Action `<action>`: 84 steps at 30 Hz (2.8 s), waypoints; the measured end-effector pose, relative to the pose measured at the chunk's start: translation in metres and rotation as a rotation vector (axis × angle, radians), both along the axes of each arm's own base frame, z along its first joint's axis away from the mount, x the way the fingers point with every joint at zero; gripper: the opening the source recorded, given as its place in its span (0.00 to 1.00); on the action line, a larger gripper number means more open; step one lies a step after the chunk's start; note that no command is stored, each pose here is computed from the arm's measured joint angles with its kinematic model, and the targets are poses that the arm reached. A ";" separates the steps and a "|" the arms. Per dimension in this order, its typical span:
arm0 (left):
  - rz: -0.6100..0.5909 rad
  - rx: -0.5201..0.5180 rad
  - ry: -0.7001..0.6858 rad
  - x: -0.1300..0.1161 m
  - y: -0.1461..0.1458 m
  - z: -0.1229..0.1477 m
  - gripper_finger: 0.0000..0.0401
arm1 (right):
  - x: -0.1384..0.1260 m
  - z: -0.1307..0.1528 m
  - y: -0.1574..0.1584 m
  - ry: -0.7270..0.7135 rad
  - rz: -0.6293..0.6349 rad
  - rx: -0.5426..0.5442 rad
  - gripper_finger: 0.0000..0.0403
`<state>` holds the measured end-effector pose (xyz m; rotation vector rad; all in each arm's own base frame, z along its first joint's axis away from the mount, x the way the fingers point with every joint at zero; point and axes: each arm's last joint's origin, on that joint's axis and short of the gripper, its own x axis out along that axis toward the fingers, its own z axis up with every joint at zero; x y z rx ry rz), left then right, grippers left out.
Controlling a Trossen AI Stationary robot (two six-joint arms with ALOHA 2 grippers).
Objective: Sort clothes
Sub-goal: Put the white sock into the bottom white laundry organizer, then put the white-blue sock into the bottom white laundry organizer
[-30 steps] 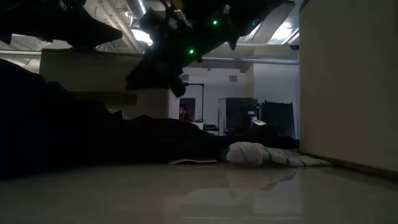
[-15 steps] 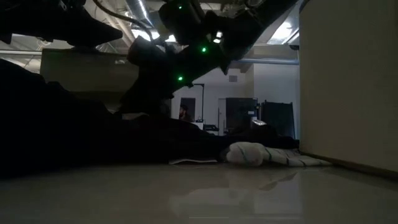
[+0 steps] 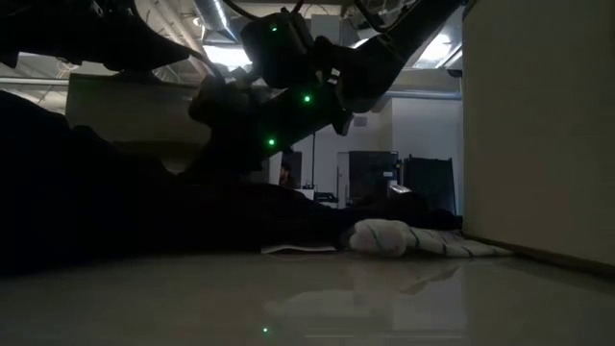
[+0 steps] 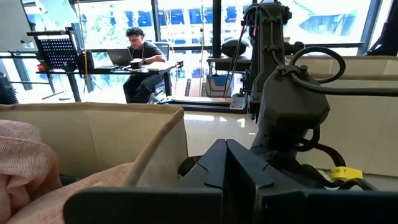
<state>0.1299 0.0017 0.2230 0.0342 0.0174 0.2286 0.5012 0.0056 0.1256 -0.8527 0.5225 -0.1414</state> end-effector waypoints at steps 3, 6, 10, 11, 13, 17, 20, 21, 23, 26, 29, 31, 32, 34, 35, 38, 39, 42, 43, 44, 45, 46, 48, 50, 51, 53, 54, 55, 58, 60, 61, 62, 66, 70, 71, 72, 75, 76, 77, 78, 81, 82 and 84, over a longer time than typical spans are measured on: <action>0.000 -0.003 0.002 0.000 0.000 0.000 0.00 | 0.000 -0.001 0.000 0.011 0.006 -0.016 0.12; 0.000 -0.005 0.003 0.000 0.000 0.000 0.00 | 0.000 -0.001 0.000 0.017 0.008 -0.023 0.02; 0.000 -0.008 0.007 0.000 0.000 -0.001 0.00 | -0.002 0.002 0.000 0.027 -0.003 -0.037 0.04; 0.000 -0.008 0.007 0.000 0.000 -0.001 0.00 | -0.003 0.005 0.002 0.034 0.001 -0.049 0.03; 0.000 -0.008 0.007 0.000 0.000 -0.001 0.00 | -0.004 0.014 0.005 0.034 0.000 -0.078 0.01; -0.001 -0.009 0.011 0.000 0.000 -0.001 0.00 | -0.010 0.051 0.017 -0.019 -0.012 -0.159 0.02; -0.001 -0.009 0.011 0.000 0.000 -0.001 0.00 | -0.017 0.078 0.026 -0.028 0.012 -0.196 0.01; -0.001 -0.009 0.013 0.000 0.000 -0.001 0.00 | -0.020 0.087 0.029 -0.029 0.021 -0.197 0.01; -0.001 -0.007 0.014 0.000 0.000 -0.002 0.00 | -0.029 0.108 0.033 -0.027 0.036 -0.196 0.01; -0.001 -0.008 0.014 0.000 0.000 -0.002 0.00 | -0.047 0.141 0.040 -0.025 0.054 -0.194 0.01; -0.001 -0.003 0.015 0.000 0.000 -0.002 0.00 | -0.068 0.170 0.051 -0.013 0.078 -0.196 0.01; -0.001 -0.001 0.017 0.000 0.000 -0.002 0.00 | -0.085 0.192 0.059 -0.026 0.078 -0.188 0.01; -0.001 -0.003 0.019 0.000 0.000 -0.002 0.00 | -0.094 0.204 0.063 -0.034 0.084 -0.184 0.01; -0.001 -0.003 0.034 0.000 0.000 -0.003 0.00 | -0.114 0.225 0.069 -0.044 0.101 -0.163 0.00; -0.001 -0.004 0.044 0.000 0.000 -0.004 0.00 | -0.125 0.234 0.072 -0.046 0.110 -0.150 0.00; 0.000 -0.003 0.066 0.000 0.000 -0.006 0.00 | -0.158 0.257 0.079 -0.043 0.129 -0.089 0.01; 0.000 -0.002 0.073 0.000 0.000 -0.007 0.00 | -0.169 0.264 0.081 -0.038 0.133 -0.065 0.01; 0.000 -0.002 0.086 0.000 0.000 -0.008 0.00 | -0.203 0.280 0.089 -0.028 0.154 0.017 0.00; 0.000 -0.002 0.085 0.000 0.000 -0.008 0.00 | -0.214 0.284 0.092 -0.024 0.165 0.047 0.00; 0.000 -0.002 0.084 0.000 0.000 -0.008 0.00 | -0.225 0.289 0.096 -0.032 0.181 0.083 0.00; 0.000 -0.002 0.085 0.000 0.000 -0.008 0.00 | -0.236 0.295 0.099 -0.046 0.197 0.119 0.00; 0.000 -0.002 0.086 0.000 0.000 -0.008 0.00 | -0.248 0.301 0.103 -0.059 0.213 0.157 0.00; 0.000 -0.002 0.086 0.000 0.000 -0.008 0.00 | -0.272 0.313 0.107 -0.105 0.245 0.248 0.00; 0.000 -0.002 0.085 0.000 0.000 -0.008 0.00 | -0.297 0.323 0.111 -0.125 0.281 0.362 0.00; 0.000 -0.002 0.085 0.000 0.000 -0.008 0.00 | -0.307 0.325 0.112 -0.120 0.296 0.425 0.00; 0.000 -0.002 0.086 0.000 0.000 -0.008 0.00 | -0.327 0.328 0.114 -0.096 0.310 0.543 0.00; 0.000 -0.002 0.086 0.000 0.000 -0.008 0.00 | -0.335 0.327 0.115 -0.074 0.302 0.586 0.00; 0.000 -0.002 0.086 0.000 0.000 -0.008 0.00 | -0.342 0.326 0.117 -0.056 0.282 0.627 0.00; 0.000 -0.002 0.086 0.000 0.000 -0.008 0.00 | -0.357 0.316 0.120 0.031 0.196 0.721 0.00; 0.000 -0.002 0.087 0.000 0.000 -0.008 0.00 | -0.365 0.307 0.121 0.122 0.129 0.777 0.00; 0.000 -0.002 0.087 0.000 0.000 -0.008 0.00 | -0.369 0.302 0.122 0.173 0.081 0.792 0.00; 0.000 -0.002 0.087 0.000 0.000 -0.008 0.00 | -0.371 0.296 0.121 0.221 0.024 0.804 0.00; 0.000 -0.001 0.092 0.000 0.000 -0.009 0.00 | -0.379 0.268 0.123 0.405 -0.199 0.837 0.00; 0.000 -0.001 0.094 0.000 0.000 -0.009 0.00 | -0.379 0.239 0.133 0.506 -0.287 0.846 0.00; 0.000 -0.001 0.095 0.000 0.000 -0.009 0.00 | -0.378 0.233 0.135 0.520 -0.298 0.845 0.00; 0.000 -0.001 0.099 -0.001 0.000 -0.010 0.00 | -0.376 0.226 0.137 0.530 -0.304 0.843 0.00; 0.000 0.000 0.114 -0.001 0.000 -0.011 0.00 | -0.373 0.206 0.140 0.555 -0.326 0.821 0.03; 0.000 0.000 0.114 -0.001 0.000 -0.011 0.00 | -0.372 0.201 0.141 0.557 -0.338 0.819 0.04; 0.000 0.000 0.113 -0.001 0.000 -0.011 0.00 | -0.371 0.197 0.141 0.556 -0.352 0.822 0.06; 0.000 0.000 0.113 -0.001 0.000 -0.011 0.00 | -0.371 0.194 0.141 0.559 -0.359 0.827 0.08; 0.000 0.000 0.113 -0.001 0.000 -0.011 0.00 | -0.370 0.192 0.141 0.598 -0.359 0.853 0.17; 0.000 0.000 0.113 -0.001 0.000 -0.011 0.00 | -0.370 0.196 0.141 0.606 -0.357 0.870 0.20; 0.000 0.000 0.114 -0.001 0.000 -0.011 0.00 | -0.367 0.208 0.138 0.603 -0.348 0.922 0.27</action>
